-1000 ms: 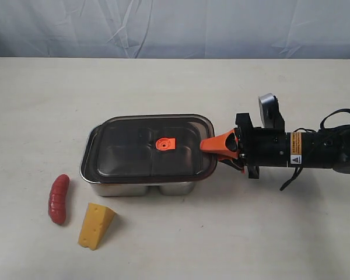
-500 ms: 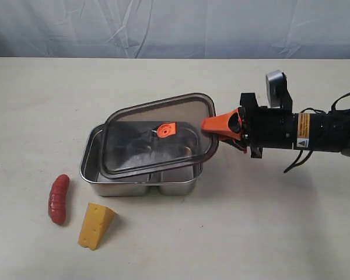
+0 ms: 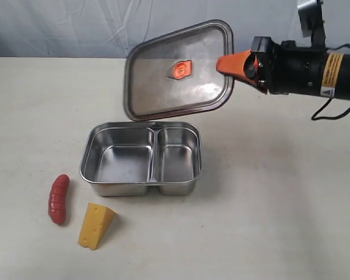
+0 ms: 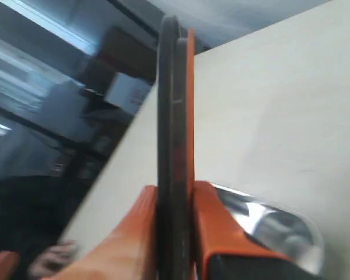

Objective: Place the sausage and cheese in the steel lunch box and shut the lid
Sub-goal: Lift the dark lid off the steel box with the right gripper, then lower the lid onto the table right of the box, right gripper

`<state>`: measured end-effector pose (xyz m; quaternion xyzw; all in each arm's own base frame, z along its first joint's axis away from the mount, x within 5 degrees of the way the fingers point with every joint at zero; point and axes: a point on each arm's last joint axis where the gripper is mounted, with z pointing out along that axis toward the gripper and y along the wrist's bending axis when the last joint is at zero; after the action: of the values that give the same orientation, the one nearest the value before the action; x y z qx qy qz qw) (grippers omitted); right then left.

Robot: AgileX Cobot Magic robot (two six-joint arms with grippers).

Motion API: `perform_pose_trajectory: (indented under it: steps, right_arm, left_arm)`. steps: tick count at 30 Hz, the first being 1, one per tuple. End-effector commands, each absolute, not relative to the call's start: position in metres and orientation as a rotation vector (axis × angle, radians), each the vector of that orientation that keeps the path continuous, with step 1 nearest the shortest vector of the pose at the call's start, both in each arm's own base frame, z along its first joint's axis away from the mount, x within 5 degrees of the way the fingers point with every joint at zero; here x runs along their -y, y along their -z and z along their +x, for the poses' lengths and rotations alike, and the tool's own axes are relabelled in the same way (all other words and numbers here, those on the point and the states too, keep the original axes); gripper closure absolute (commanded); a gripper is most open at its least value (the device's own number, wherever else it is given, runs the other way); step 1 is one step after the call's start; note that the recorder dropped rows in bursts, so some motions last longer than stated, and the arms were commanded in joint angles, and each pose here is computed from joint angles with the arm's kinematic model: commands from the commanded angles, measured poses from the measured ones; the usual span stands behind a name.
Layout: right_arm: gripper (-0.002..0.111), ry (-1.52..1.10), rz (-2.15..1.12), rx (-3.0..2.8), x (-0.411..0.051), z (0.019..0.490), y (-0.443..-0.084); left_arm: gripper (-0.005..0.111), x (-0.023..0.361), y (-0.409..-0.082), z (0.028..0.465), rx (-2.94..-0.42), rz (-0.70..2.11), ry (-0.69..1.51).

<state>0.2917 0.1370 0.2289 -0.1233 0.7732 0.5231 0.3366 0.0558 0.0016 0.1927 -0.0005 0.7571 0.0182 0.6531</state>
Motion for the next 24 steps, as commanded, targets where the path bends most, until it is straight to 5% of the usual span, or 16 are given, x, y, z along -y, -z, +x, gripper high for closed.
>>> perform_pose_trajectory:
  steps: [1,4,9,13,24]
  right_arm:
    - [0.109,-0.833,-0.462,-2.049,-0.117,0.299,-0.262]
    - [0.109,-0.475,-0.415,-1.961,-0.093,0.295,-0.303]
    - [0.109,-0.304,-0.553,-1.842,-0.087,0.284,-0.322]
    - [0.109,0.031,-0.842,-1.796,-0.077,0.279,-0.295]
    - [0.109,0.149,-1.288,-1.788,-0.104,0.213,-0.221]
  left_arm:
    - [0.107,-0.001,-0.192,0.056,-1.714,-0.007,-0.034]
    - [0.107,-0.001,-0.192,0.056,-1.714,-0.007,-0.034]
    - [0.107,-0.001,-0.192,0.056,-1.714,-0.007,-0.034]
    - [0.107,-0.001,-0.192,0.056,-1.714,-0.005,-0.035]
    - [0.107,-0.001,-0.192,0.056,-1.714,-0.005,-0.035]
